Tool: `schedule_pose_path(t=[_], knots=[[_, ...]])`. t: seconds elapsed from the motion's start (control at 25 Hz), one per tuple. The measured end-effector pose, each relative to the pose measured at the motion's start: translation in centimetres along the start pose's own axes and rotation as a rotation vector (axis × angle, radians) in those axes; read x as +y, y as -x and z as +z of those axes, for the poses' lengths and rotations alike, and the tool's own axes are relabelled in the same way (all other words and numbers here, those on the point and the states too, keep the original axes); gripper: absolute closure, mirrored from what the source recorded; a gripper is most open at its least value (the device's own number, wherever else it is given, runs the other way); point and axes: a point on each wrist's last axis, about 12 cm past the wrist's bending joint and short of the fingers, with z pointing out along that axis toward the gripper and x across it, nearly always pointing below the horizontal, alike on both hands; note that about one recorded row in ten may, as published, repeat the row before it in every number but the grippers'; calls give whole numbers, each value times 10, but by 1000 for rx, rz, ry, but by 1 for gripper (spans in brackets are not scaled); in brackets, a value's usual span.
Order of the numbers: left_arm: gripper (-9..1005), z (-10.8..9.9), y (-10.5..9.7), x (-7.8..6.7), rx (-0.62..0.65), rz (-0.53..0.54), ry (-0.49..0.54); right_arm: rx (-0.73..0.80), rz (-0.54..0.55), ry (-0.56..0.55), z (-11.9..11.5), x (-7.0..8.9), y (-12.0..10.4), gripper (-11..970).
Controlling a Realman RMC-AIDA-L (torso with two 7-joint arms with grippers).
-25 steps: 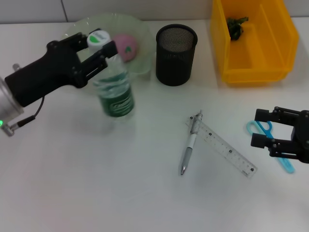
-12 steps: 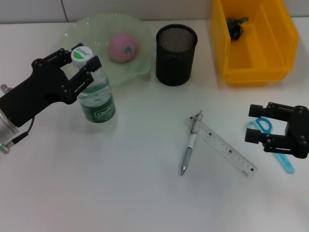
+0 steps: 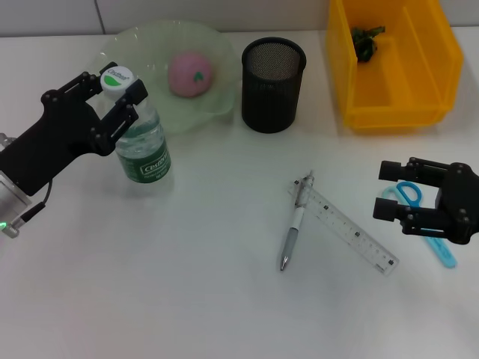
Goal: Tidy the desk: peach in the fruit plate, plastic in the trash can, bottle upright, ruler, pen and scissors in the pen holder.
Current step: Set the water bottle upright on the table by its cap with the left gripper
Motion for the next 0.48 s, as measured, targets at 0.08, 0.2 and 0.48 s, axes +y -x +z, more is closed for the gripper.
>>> schedule_pose_path(t=[0.08,0.2,0.48], knots=[[530,0,-1,0,4,1,4,0,-1,1,0,0,0,199],[520,0,-3,0,11,6,11,0,-3,2,1,-1,1,199],[497,0,-3,-1,3,4,15,0,-5,4,2,-1,2,199]])
